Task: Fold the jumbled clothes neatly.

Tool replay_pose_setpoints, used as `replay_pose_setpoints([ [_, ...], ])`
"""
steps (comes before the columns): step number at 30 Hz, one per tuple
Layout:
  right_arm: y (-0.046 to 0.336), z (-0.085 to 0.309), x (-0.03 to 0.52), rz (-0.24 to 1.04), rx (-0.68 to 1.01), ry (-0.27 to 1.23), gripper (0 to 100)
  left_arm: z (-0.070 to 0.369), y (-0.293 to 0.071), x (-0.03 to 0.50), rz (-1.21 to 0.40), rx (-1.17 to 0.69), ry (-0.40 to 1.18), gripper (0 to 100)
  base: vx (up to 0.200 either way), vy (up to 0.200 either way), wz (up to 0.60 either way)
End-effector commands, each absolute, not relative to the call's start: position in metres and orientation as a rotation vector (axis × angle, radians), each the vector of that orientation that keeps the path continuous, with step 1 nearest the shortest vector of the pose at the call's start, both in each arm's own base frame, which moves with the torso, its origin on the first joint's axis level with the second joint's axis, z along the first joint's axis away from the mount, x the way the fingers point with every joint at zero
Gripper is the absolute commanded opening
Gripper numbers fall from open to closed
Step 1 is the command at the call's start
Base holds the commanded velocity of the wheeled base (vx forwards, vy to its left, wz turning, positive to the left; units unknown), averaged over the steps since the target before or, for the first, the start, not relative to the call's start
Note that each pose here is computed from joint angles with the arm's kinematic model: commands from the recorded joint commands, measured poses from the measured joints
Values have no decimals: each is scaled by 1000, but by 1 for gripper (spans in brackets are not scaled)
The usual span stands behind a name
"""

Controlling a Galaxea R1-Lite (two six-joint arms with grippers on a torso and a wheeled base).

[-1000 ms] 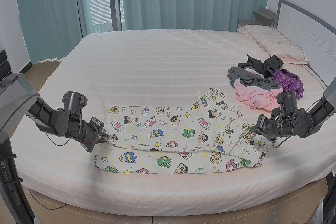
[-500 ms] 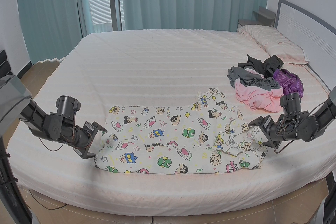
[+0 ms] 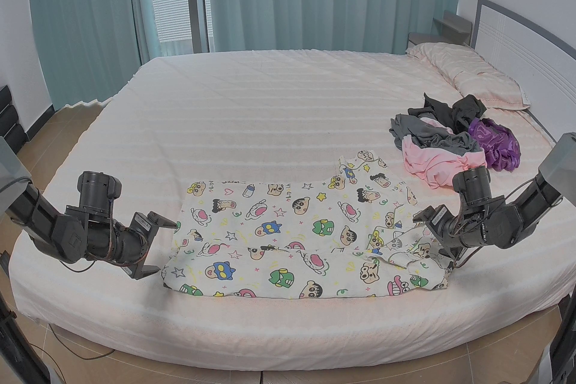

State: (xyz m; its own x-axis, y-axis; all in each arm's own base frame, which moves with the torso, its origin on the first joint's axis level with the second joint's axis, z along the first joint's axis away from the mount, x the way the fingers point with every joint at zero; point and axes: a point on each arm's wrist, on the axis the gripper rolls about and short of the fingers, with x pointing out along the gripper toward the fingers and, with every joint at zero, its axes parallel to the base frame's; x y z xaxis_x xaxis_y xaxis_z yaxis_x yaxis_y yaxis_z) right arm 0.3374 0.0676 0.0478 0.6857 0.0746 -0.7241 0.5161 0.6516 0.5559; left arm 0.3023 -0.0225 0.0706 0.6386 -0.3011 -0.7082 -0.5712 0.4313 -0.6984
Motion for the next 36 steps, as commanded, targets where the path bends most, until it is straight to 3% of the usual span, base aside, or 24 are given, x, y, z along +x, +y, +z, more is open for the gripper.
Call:
replay_pose_setpoints([
  [1, 70, 31, 351, -298, 834, 812, 100, 73, -23, 300, 185, -1156, 912, 100, 0, 0, 0],
  [7, 71, 19, 364, -306, 830, 820, 100, 72, -22, 300, 187, -1159, 912, 100, 0, 0, 0],
  [8, 71, 16, 367, -308, 829, 819, 0, 72, -22, 300, 187, -1159, 912, 100, 0, 0, 0],
  [20, 66, 27, 360, -334, 816, 783, 0, 71, -23, 296, 186, -1156, 922, 100, 0, 0, 0],
  [36, 78, 106, 313, -215, 823, 708, 0, 64, -23, 292, 196, -1154, 939, 100, 0, 0, 0],
])
